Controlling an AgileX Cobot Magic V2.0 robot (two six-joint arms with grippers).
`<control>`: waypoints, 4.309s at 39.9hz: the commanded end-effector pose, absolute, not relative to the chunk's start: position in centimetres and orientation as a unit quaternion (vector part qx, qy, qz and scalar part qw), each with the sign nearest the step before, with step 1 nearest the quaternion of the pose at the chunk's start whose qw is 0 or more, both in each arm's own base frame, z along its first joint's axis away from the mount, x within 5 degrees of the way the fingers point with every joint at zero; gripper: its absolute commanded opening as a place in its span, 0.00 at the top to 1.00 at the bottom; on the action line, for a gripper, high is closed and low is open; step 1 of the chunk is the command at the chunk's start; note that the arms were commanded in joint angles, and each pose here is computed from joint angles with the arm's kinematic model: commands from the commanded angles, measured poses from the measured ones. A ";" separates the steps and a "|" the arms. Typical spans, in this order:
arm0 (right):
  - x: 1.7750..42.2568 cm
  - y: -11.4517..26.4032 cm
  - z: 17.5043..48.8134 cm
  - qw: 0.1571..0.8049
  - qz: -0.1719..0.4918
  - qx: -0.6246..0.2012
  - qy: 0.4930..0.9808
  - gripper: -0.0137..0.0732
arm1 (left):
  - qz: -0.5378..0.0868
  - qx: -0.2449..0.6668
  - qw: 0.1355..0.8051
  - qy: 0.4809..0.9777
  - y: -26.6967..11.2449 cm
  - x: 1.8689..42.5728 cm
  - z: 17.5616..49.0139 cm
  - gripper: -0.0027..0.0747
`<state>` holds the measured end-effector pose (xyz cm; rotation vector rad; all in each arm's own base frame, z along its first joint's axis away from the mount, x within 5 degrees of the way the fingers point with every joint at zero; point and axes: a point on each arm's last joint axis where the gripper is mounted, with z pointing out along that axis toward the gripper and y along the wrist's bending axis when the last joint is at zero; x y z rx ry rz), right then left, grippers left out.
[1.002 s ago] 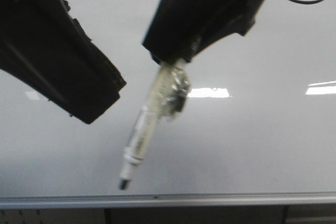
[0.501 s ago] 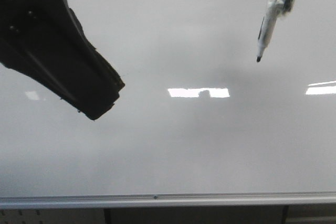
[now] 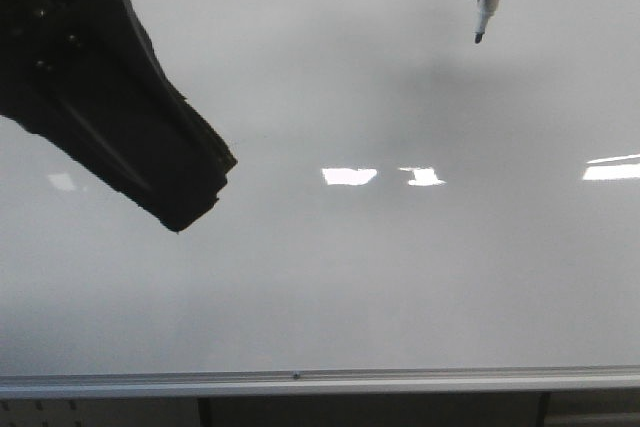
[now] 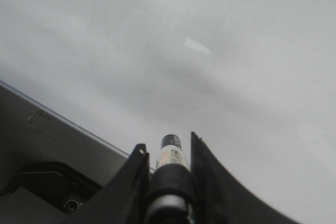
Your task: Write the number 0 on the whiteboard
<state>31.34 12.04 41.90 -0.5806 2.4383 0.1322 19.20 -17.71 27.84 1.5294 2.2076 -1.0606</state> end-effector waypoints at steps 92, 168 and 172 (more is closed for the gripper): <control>39.3 8.8 45.2 0.476 -0.003 -0.123 0.871 0.92 | -0.389 0.524 0.156 0.742 -18.1 18.7 29.8 0.99; 24.8 11.2 41.4 0.283 0.284 -0.267 0.876 0.92 | -0.447 0.484 0.203 0.724 -19.1 19.0 31.0 0.27; 22.6 11.1 39.0 0.264 0.312 -0.268 0.872 0.92 | -0.456 0.485 0.216 0.714 -19.2 19.1 31.3 0.19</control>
